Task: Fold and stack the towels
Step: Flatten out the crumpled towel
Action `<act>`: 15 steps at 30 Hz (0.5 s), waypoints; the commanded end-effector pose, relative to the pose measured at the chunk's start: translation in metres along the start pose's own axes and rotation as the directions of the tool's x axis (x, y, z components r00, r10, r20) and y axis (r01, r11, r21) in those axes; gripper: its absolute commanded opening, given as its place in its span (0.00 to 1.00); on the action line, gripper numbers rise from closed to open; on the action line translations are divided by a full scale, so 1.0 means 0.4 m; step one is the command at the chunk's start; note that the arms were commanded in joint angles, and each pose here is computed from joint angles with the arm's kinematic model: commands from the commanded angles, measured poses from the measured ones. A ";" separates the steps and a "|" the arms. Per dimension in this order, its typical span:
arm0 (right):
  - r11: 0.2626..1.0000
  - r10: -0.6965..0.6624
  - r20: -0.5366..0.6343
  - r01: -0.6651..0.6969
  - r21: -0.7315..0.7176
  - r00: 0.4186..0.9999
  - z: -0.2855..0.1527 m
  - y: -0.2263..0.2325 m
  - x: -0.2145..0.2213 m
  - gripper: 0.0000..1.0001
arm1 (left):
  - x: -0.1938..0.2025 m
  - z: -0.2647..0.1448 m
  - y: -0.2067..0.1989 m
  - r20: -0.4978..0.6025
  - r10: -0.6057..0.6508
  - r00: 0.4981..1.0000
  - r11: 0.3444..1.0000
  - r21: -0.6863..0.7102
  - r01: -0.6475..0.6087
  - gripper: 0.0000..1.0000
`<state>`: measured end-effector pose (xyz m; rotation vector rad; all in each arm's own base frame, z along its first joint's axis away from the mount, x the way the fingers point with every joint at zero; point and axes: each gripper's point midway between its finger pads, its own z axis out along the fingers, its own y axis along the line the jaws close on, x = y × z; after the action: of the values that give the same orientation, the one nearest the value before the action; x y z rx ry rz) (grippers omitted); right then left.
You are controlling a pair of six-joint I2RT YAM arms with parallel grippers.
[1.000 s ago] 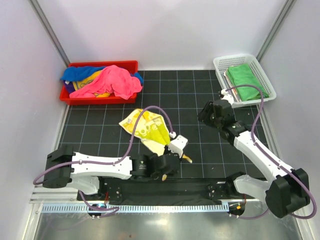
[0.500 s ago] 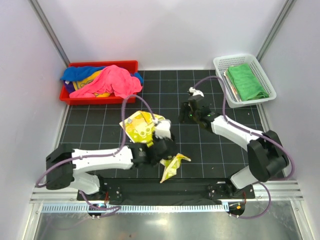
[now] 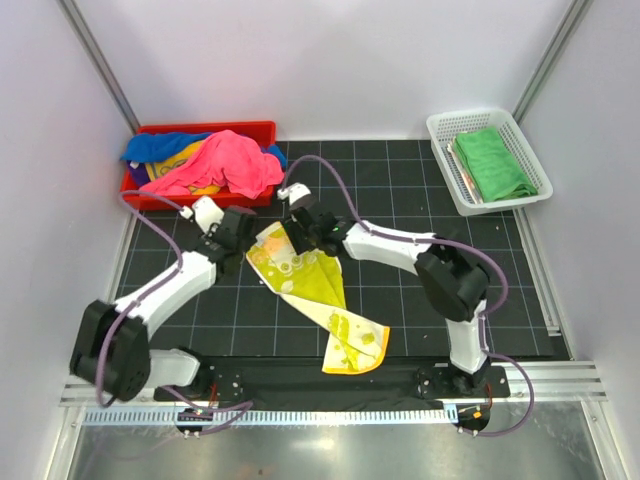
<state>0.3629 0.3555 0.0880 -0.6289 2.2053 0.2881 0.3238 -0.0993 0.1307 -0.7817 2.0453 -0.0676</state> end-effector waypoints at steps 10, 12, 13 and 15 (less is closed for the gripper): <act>0.981 -0.170 0.000 0.169 0.097 0.986 0.081 0.039 -0.049 0.58 | 0.053 0.286 0.014 -0.213 -0.119 0.970 0.993 -0.046 0.112 0.53; 0.978 -0.177 -0.010 0.177 0.110 0.984 0.092 0.036 -0.047 0.58 | 0.056 0.299 0.012 -0.218 -0.121 0.968 0.992 -0.052 0.112 0.53; 0.977 -0.181 -0.017 0.182 0.109 0.983 0.093 0.037 -0.042 0.58 | 0.058 0.299 0.012 -0.219 -0.116 0.969 0.993 -0.052 0.107 0.53; 0.976 -0.184 -0.026 0.185 0.116 0.983 0.095 0.034 -0.038 0.57 | 0.055 0.303 0.012 -0.215 -0.116 0.970 0.993 -0.054 0.107 0.51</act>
<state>0.3778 0.3831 0.0568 -0.7825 2.1865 0.0838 0.3920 -0.0726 0.0321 -0.9803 2.2400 -0.1272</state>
